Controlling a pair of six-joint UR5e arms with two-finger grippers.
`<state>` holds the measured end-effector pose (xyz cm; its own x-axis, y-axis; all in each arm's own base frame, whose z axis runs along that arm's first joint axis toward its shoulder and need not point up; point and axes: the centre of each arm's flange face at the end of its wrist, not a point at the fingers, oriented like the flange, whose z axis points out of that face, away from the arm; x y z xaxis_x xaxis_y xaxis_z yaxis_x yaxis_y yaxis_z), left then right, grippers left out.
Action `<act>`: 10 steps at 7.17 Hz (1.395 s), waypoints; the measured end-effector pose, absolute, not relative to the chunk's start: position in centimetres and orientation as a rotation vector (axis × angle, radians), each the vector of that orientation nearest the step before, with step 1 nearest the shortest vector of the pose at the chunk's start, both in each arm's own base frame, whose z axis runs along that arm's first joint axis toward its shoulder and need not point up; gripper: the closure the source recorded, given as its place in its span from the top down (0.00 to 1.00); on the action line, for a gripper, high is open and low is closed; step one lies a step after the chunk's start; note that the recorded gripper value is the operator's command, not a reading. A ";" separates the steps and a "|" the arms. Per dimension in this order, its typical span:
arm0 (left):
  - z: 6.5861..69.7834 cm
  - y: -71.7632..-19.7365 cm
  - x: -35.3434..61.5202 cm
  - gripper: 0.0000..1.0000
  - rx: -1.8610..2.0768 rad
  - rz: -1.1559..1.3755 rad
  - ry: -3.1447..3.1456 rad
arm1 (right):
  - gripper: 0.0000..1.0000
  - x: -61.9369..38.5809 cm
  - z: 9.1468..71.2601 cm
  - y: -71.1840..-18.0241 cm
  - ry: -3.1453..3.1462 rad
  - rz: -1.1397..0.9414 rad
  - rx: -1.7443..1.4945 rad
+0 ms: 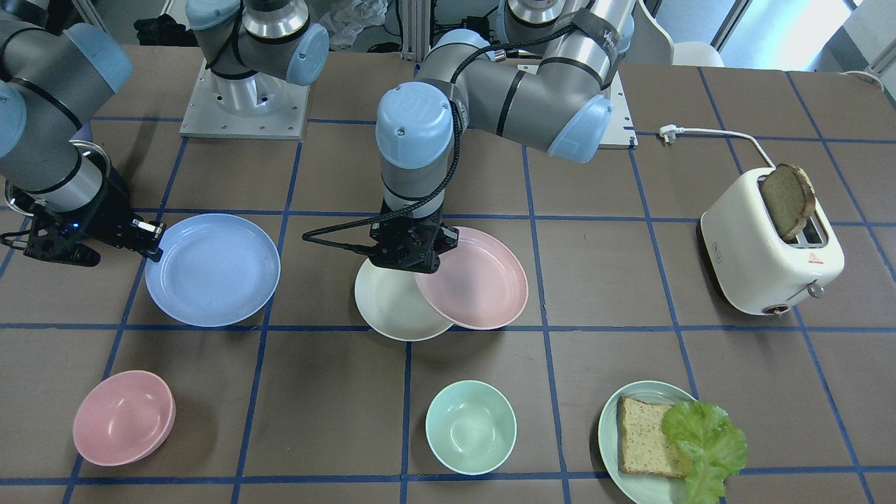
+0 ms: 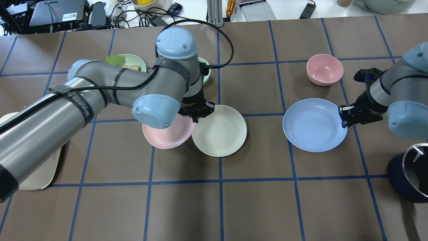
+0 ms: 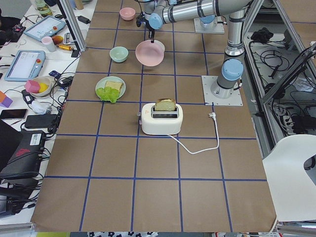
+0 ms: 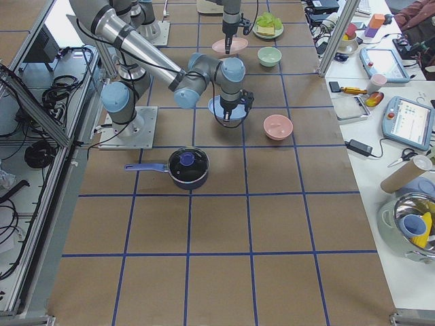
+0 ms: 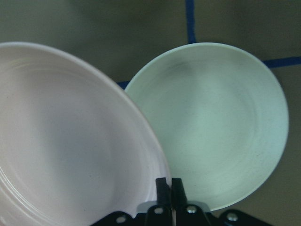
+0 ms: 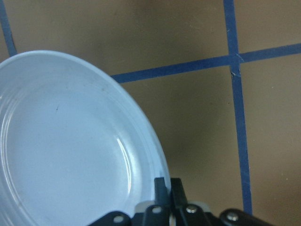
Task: Stack three plates with pink and blue
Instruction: 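Release pink plate and retract left arm while right gripper carries blue plate toward stack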
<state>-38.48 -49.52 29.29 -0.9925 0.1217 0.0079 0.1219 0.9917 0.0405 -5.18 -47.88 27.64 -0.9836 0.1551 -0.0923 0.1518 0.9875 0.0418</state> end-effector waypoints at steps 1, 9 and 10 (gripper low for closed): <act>28.9 -49.4 -41.4 0.00 -0.194 -0.061 -3.116 | 0.00 -5.2 27.9 -48.0 3.032 0.070 0.235; 30.2 -51.1 -41.5 1.00 -0.182 -0.081 -3.121 | 0.00 -3.5 29.8 -49.2 3.043 0.051 0.244; 32.4 -52.3 -38.2 1.00 -0.159 -0.090 -3.119 | 0.00 -1.9 29.9 -49.3 3.037 0.051 0.286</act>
